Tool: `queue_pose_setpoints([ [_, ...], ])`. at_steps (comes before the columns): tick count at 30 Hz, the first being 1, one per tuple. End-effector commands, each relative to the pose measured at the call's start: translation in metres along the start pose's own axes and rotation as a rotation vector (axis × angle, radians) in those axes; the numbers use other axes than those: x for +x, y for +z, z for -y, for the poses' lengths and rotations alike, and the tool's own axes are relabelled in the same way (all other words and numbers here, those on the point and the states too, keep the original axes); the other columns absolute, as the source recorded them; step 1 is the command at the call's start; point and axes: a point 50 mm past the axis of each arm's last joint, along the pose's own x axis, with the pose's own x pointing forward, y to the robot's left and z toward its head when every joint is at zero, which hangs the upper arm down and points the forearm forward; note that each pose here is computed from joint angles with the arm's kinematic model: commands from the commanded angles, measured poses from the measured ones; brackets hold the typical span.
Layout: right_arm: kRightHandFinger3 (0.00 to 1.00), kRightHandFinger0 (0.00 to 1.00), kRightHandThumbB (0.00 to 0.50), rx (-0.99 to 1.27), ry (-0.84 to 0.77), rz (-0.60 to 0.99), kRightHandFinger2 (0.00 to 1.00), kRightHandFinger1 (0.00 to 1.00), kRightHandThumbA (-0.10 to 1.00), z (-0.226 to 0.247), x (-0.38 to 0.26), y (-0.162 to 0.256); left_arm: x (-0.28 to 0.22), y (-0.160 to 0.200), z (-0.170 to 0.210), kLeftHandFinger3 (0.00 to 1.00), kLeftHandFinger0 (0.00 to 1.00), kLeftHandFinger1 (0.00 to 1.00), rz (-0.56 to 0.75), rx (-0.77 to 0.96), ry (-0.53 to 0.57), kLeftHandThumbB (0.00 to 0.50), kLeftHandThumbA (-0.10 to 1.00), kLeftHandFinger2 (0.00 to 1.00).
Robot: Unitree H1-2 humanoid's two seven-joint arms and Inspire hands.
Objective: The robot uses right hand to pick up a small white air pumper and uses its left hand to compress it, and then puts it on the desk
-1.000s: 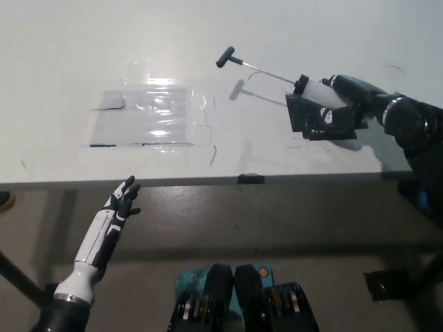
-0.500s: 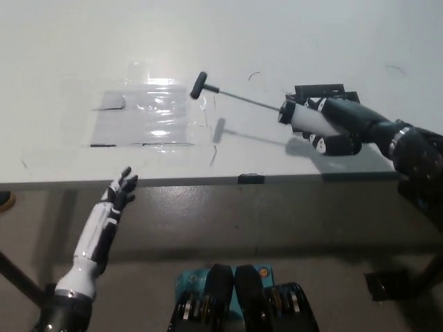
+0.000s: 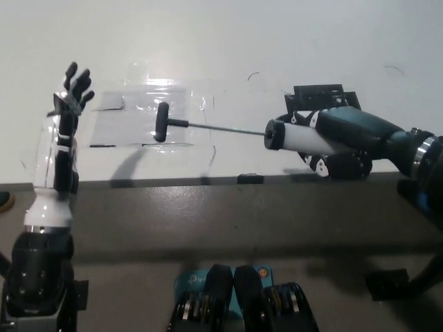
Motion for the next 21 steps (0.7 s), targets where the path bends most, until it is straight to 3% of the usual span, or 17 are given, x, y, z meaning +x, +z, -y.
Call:
queue_pose_setpoints([
  [1,0.94,0.13,0.134,0.009,0.053,-0.035,0.79,0.54,-0.10,0.010,-0.010,0.009,0.017,0.017,-0.002,1.00,1.00,1.00,0.102,-0.016,0.042,0.286,1.00,1.00],
  [3,0.94,0.13,0.139,0.010,0.061,-0.028,0.80,0.55,-0.10,0.010,-0.010,0.012,0.020,0.020,0.002,1.00,1.00,1.00,0.109,-0.023,0.029,0.321,1.00,1.00],
  [7,0.90,0.07,0.147,0.013,0.065,0.003,0.75,0.47,-0.10,0.008,-0.009,0.012,0.021,0.030,0.015,1.00,1.00,1.00,0.125,-0.035,-0.001,0.314,1.00,1.00],
  [9,0.90,0.06,0.136,0.009,0.071,-0.012,0.74,0.45,-0.10,0.007,-0.008,0.012,0.017,0.035,0.023,1.00,1.00,1.00,0.128,-0.032,-0.044,0.334,1.00,1.00],
  [15,0.92,0.05,0.131,0.006,0.072,-0.025,0.76,0.45,-0.10,0.008,-0.004,0.013,0.002,0.047,0.044,1.00,1.00,1.00,0.125,-0.078,-0.125,0.375,1.00,1.00],
  [21,0.94,0.06,0.131,0.008,0.079,-0.023,0.79,0.50,-0.10,0.008,0.000,0.015,-0.008,0.045,0.056,1.00,1.00,1.00,0.131,-0.082,-0.164,0.356,1.00,1.00],
])
